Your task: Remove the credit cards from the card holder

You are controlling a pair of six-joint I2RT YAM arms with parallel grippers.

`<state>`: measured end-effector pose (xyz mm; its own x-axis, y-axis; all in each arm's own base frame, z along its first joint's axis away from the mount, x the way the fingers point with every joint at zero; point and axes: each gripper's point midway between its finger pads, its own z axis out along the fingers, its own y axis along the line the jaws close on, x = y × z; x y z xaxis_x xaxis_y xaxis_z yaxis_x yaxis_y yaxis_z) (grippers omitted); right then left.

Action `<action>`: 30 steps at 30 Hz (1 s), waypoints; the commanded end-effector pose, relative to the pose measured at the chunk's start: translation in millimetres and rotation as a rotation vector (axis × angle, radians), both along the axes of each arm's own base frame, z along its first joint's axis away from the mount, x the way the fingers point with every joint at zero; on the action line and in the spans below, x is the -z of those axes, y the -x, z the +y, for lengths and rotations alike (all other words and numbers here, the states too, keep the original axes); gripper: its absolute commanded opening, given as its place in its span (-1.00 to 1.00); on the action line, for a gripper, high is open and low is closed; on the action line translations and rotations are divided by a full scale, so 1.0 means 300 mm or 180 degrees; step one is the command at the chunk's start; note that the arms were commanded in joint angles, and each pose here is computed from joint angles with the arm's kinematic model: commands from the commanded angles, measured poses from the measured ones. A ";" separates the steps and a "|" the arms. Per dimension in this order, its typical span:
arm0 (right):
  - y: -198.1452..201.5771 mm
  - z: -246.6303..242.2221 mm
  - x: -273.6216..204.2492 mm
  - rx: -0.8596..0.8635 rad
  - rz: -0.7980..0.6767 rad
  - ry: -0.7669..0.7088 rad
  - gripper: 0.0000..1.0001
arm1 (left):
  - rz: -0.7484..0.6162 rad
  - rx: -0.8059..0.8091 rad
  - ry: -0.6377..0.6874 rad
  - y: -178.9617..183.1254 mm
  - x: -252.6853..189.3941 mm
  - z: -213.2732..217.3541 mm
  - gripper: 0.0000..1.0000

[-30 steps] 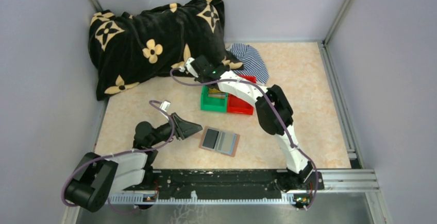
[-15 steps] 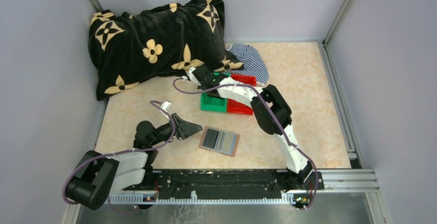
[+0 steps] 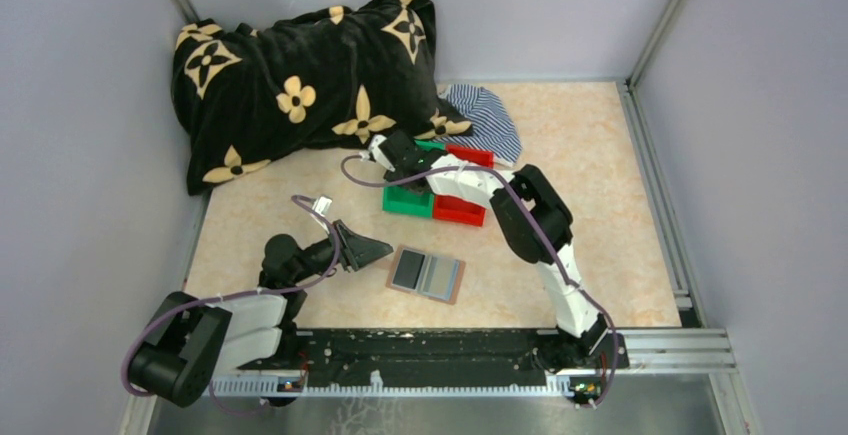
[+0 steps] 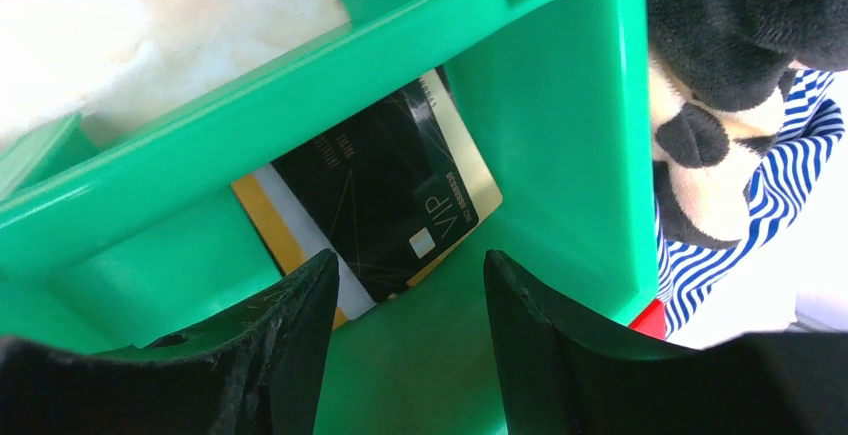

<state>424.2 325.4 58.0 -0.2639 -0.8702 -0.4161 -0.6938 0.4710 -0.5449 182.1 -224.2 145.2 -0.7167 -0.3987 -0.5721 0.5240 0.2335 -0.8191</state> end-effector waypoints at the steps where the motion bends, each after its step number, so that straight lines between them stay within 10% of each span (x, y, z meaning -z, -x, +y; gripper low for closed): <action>1: 0.009 0.028 -0.150 0.0021 -0.0175 -0.0417 0.12 | -0.0043 -0.0020 -0.0037 0.004 0.014 0.009 -0.02; 13: 0.022 0.045 -0.211 0.0031 -0.0262 -0.0767 0.07 | -0.0031 -0.0029 -0.0048 -0.001 0.017 0.009 -0.03; 21: 0.008 0.060 -0.205 -0.0145 -0.0216 -0.0761 0.40 | -0.0037 -0.0035 -0.0056 -0.006 0.017 0.008 -0.04; 23: 0.013 0.070 -0.189 -0.0162 -0.0179 -0.0790 0.19 | -0.0032 -0.0043 -0.0054 -0.007 0.018 0.010 -0.04; 27: 0.033 0.093 -0.192 -0.0142 -0.0168 -0.1004 -1.00 | -0.0022 -0.0056 -0.0059 -0.009 0.021 0.011 -0.05; 30: 0.051 0.108 -0.201 -0.0178 -0.0140 -0.1086 -1.00 | -0.0015 -0.0059 -0.0068 -0.011 0.024 0.012 -0.05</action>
<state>409.2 341.7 80.2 -0.2398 -0.7703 -0.5909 -0.7151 0.5518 -0.4291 183.9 -223.0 142.2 -0.7189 -0.4001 -0.5685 0.5152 0.2424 -0.8221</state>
